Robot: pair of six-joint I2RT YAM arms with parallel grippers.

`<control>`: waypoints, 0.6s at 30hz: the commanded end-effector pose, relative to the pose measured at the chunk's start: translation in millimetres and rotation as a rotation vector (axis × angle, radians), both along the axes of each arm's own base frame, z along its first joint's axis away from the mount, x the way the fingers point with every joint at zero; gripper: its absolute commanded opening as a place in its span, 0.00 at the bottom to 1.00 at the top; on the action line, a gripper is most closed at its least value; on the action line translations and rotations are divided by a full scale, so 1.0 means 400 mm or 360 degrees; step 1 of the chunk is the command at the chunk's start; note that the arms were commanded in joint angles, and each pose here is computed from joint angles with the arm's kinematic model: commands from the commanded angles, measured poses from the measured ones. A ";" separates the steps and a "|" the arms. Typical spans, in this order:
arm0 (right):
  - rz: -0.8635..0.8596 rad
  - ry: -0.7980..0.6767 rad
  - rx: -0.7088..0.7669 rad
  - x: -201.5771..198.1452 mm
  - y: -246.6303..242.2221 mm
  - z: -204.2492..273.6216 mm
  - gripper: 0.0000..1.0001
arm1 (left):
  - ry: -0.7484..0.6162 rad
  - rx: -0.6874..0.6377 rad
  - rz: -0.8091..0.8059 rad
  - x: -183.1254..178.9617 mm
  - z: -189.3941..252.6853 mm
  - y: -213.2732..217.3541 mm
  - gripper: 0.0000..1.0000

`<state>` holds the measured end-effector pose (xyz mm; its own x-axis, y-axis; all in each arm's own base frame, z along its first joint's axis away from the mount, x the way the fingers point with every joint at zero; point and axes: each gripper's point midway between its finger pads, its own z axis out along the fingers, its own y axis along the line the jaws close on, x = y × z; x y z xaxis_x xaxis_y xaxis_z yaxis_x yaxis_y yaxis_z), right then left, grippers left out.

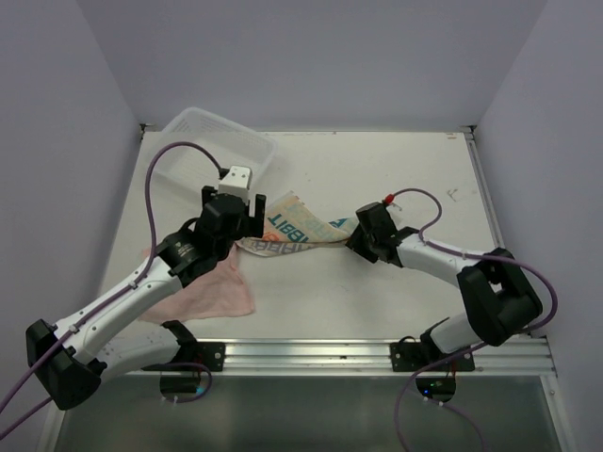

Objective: Roll the towels
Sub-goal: Move the towel to the center of the board

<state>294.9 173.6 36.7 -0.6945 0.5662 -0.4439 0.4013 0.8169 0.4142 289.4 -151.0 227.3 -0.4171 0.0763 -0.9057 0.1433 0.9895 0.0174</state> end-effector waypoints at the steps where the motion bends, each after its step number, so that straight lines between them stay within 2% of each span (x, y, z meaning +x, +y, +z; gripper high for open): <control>1: -0.0046 0.0000 -0.0092 0.020 0.000 0.005 0.47 | -0.0022 0.0076 0.0020 -0.005 -0.004 0.030 0.87; 18: -0.0021 0.0131 -0.0372 0.043 -0.007 -0.052 0.46 | -0.0033 0.0025 -0.0060 -0.016 0.009 0.012 0.88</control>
